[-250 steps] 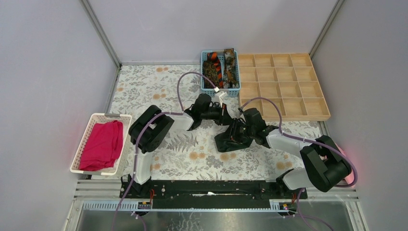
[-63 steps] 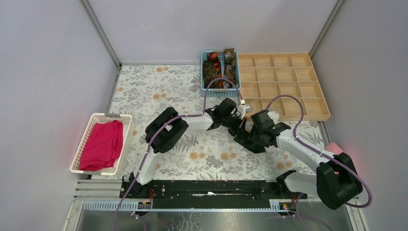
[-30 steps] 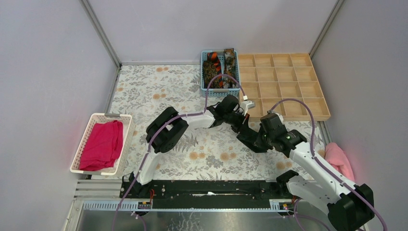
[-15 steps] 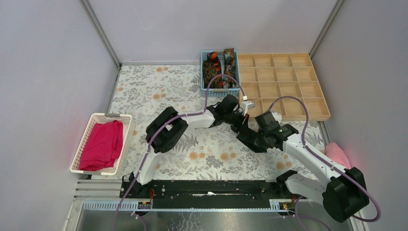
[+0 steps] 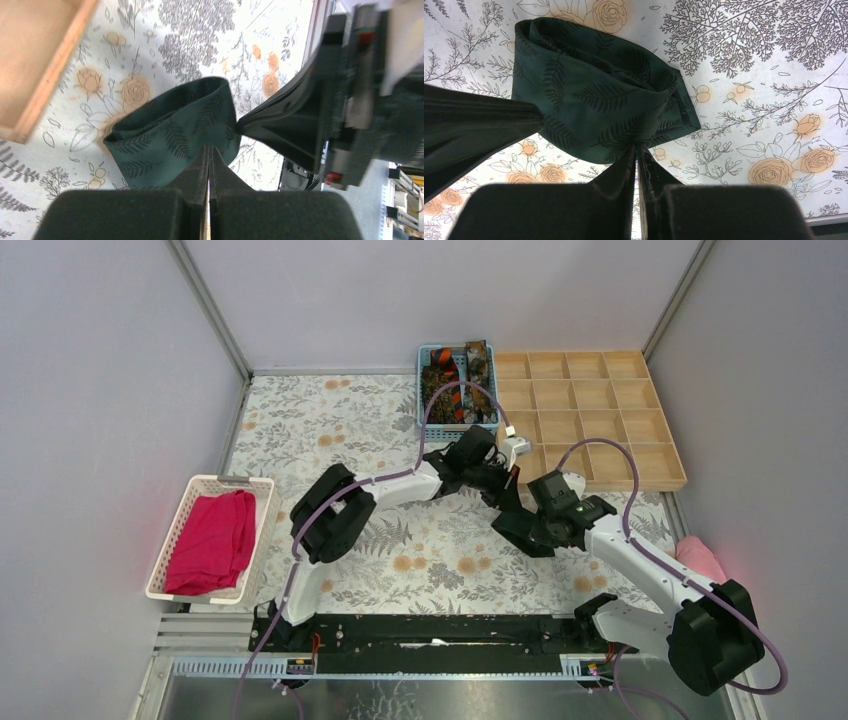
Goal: Roll the ties
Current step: Roll the tie at the center of the board.
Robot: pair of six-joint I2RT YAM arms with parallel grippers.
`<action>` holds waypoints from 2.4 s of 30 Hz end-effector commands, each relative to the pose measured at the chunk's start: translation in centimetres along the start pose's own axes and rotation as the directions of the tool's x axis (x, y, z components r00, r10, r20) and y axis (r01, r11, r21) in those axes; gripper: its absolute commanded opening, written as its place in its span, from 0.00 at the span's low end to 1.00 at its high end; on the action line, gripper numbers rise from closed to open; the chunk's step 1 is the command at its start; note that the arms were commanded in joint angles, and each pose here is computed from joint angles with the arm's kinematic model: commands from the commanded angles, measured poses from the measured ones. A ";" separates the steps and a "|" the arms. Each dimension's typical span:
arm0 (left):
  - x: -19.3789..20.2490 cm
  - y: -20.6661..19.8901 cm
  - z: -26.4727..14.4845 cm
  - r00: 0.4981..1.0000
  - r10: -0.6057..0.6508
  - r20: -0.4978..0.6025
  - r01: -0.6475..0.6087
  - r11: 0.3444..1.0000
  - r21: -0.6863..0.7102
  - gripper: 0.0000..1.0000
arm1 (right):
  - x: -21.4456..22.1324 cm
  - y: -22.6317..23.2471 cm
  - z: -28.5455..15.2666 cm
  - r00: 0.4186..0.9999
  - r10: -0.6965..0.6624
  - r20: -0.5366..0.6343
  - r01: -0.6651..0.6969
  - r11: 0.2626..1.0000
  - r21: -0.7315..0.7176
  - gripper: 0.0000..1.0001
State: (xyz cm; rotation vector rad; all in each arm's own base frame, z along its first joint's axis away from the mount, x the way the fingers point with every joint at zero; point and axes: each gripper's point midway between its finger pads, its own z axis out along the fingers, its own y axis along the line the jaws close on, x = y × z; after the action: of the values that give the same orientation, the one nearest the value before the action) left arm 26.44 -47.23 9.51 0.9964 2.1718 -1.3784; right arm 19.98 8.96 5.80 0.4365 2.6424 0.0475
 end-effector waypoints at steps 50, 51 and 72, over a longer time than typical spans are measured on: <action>3.9 8.0 -1.1 0.991 -0.018 -0.134 -0.019 0.964 -0.265 0.00 | -3.1 1.5 2.3 0.997 -0.062 0.056 0.060 0.998 0.036 0.10; 3.6 8.4 -1.3 0.992 -0.024 -0.122 -0.011 0.962 -0.274 0.00 | -3.2 1.4 2.2 0.996 -0.064 0.056 0.062 0.997 0.041 0.10; 1.7 9.9 -2.4 0.989 -0.143 0.030 0.146 0.968 -0.204 0.00 | 3.4 0.5 0.7 0.996 -0.007 -0.084 -0.003 0.993 -0.118 0.04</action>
State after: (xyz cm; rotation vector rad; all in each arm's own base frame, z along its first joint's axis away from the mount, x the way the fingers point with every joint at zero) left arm 33.50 -40.48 2.12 0.7623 2.4161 -1.0782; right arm 18.85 9.62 3.85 0.3767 2.6759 0.1377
